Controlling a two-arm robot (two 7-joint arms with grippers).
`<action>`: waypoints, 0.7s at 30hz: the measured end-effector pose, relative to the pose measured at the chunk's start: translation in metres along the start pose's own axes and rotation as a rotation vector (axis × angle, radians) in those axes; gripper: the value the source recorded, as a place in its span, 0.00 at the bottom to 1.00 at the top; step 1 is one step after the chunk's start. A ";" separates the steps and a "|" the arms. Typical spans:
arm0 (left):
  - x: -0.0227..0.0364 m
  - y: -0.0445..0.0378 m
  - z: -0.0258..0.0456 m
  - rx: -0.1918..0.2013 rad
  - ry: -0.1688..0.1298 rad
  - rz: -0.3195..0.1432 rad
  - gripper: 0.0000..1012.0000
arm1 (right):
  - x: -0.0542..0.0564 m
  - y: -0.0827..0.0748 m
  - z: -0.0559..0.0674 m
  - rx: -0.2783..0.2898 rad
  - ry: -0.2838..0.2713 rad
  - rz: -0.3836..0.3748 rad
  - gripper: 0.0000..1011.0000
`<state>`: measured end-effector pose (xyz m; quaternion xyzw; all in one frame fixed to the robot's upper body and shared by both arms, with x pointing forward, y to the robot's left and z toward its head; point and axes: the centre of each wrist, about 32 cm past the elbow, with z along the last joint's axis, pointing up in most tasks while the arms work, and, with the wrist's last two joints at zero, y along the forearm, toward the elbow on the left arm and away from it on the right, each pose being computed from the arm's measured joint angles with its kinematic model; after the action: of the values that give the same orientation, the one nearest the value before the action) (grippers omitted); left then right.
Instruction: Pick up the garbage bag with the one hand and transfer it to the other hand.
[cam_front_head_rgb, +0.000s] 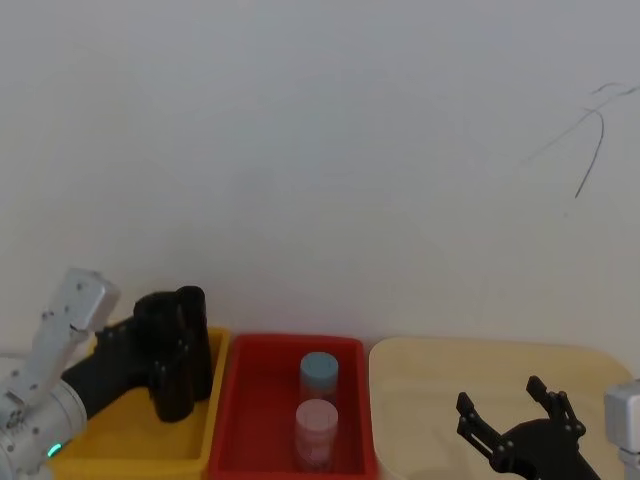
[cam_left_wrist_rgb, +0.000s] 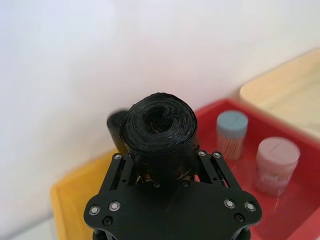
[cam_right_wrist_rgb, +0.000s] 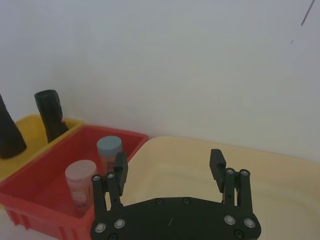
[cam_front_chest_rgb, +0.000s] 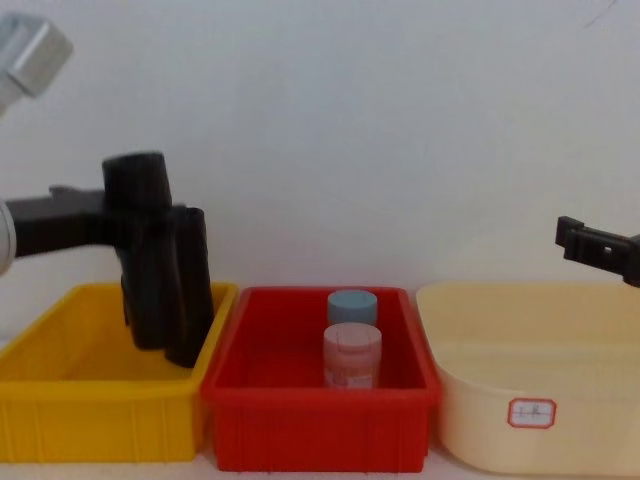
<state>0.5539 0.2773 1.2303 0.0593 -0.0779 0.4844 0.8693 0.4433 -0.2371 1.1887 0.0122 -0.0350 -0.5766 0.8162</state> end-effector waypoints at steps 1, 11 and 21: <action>0.0016 0.0015 0.0057 -0.020 -0.005 -0.008 0.46 | 0.000 0.000 0.000 0.000 0.000 0.000 0.99; 0.0101 0.0054 0.0452 -0.158 -0.024 -0.071 0.46 | 0.000 0.000 0.000 0.000 0.000 0.000 0.99; 0.0094 0.0005 0.0697 -0.246 -0.018 -0.161 0.46 | 0.000 0.000 0.000 0.000 0.000 0.000 0.99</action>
<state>0.5529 0.2729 1.3004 -0.0370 -0.1394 0.3992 0.9055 0.4433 -0.2371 1.1887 0.0122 -0.0351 -0.5766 0.8162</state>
